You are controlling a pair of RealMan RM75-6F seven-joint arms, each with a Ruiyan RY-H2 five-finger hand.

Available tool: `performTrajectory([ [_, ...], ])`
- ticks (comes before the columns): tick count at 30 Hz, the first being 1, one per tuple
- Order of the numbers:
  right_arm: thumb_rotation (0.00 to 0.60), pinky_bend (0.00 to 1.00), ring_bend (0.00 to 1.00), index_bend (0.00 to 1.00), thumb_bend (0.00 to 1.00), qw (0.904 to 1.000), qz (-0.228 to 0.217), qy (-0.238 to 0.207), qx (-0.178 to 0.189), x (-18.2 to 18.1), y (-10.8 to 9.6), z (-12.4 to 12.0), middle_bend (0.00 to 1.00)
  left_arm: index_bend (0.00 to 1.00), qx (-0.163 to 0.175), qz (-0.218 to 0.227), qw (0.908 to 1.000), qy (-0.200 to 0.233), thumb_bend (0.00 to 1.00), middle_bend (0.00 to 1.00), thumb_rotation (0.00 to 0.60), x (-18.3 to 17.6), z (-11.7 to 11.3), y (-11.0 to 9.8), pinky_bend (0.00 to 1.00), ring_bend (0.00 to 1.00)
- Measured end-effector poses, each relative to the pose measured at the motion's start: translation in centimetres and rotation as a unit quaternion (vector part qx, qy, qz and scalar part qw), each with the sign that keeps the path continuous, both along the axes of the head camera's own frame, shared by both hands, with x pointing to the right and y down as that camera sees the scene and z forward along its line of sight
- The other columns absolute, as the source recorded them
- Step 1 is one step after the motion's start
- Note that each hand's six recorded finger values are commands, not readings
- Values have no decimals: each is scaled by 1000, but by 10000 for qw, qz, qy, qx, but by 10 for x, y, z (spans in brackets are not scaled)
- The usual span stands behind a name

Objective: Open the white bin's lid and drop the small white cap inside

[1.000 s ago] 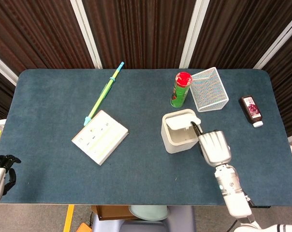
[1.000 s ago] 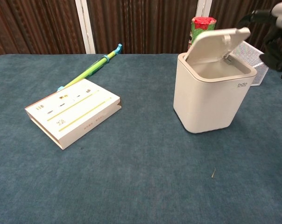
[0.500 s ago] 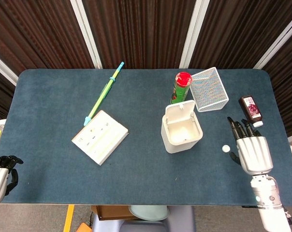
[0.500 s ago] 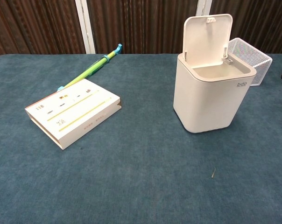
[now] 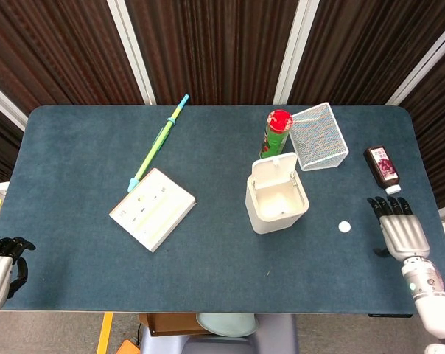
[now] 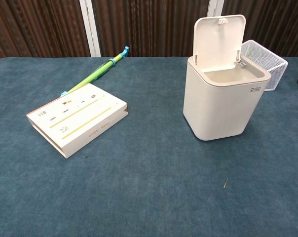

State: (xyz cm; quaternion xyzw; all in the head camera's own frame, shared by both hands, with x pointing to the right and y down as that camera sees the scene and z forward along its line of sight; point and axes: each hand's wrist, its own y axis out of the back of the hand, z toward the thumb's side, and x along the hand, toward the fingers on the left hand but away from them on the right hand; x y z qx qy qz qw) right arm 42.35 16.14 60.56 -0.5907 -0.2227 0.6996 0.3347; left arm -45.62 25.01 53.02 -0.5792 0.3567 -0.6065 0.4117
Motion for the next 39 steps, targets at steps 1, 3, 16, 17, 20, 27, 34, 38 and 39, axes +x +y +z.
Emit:
performTrajectory([
  [1, 600, 111, 55, 248, 120, 10000, -5, 46, -25, 2, 0, 4, 176, 420, 3, 3, 10000, 4, 729, 356, 600, 0, 0, 0, 519, 293],
  [3, 600, 111, 60, 272, 132, 9999, -14, 108, -88, 5, 0, 14, 180, 420, 9, 13, 10000, 9, 729, 356, 600, 1, -1, 0, 520, 293],
  [16, 600, 115, 64, 426, 261, 9998, -192, 25, -78, 1, -4, 45, 182, 421, -10, 18, 10000, 7, 730, 357, 600, 1, 0, 0, 520, 293],
  [17, 600, 122, 64, 438, 286, 9997, -234, 28, -50, 1, -5, 46, 183, 421, -11, 18, 10000, 8, 730, 357, 600, 1, 0, 0, 520, 293],
  [20, 600, 135, 64, 463, 344, 9992, -386, 12, 97, 0, -8, 51, 191, 422, -10, 15, 10000, 17, 730, 357, 600, 1, 0, 0, 520, 292],
  [27, 600, 138, 64, 470, 363, 9985, -425, -202, 261, -2, -10, 64, 194, 423, -2, 19, 10000, 28, 730, 357, 600, 1, -1, 1, 520, 293],
  [34, 600, 138, 64, 469, 363, 9990, -398, -183, 77, -4, -11, 83, 194, 423, -10, 8, 10000, 35, 730, 357, 600, 0, -1, 1, 520, 293],
  [38, 600, 138, 64, 469, 363, 9991, -367, -216, -9, -6, -10, 92, 193, 423, -14, -2, 10000, 37, 731, 357, 600, 0, -1, 1, 520, 293],
  [39, 600, 138, 64, 469, 363, 9991, -364, -226, -29, -6, -10, 94, 193, 423, -16, -7, 10000, 40, 730, 357, 600, 0, -1, 1, 520, 293],
])
